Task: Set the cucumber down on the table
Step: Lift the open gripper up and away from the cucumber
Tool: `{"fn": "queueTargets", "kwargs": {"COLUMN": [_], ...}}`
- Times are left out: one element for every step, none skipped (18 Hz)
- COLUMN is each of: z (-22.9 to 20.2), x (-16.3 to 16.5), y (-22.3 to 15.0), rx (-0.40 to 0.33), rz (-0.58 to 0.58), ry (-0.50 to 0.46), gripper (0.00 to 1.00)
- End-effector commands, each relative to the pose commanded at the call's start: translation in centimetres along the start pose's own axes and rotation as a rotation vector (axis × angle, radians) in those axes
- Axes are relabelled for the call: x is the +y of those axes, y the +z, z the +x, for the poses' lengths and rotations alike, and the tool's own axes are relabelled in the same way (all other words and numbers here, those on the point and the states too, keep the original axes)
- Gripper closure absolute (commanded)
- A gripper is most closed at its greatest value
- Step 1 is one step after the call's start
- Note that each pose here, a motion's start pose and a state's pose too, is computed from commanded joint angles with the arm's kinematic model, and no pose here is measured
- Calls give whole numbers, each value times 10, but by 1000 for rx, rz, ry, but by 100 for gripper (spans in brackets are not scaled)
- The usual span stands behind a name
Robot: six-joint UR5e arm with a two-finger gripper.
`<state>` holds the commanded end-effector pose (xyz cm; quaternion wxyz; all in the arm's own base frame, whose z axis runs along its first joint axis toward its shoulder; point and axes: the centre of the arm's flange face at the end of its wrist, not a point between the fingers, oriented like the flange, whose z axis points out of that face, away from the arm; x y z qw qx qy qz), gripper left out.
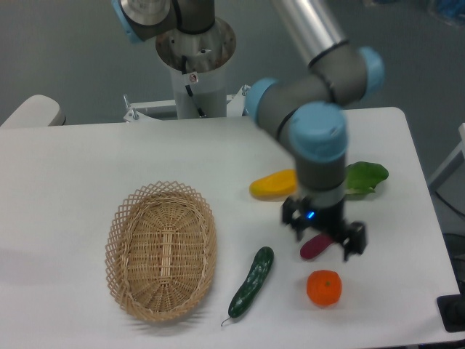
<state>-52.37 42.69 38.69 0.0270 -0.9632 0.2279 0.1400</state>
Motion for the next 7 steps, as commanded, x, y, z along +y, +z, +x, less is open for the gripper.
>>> {"fn": "queueTargets", "kwargs": {"z": [-1, -2, -4, -5, -6, -8, -8], "x": [9, 16, 22, 23, 25, 23, 24], "y": [-5, -7, -9, -12, -16, -19, -20], "rx": [23, 40, 45, 39, 32, 25, 25], "rz": [-4, -6, -6, -7, -8, -6, -5], "ry": [38, 60, 59, 56, 55, 54, 44], "gripper": [0, 0, 0, 0, 0, 0, 0]}}
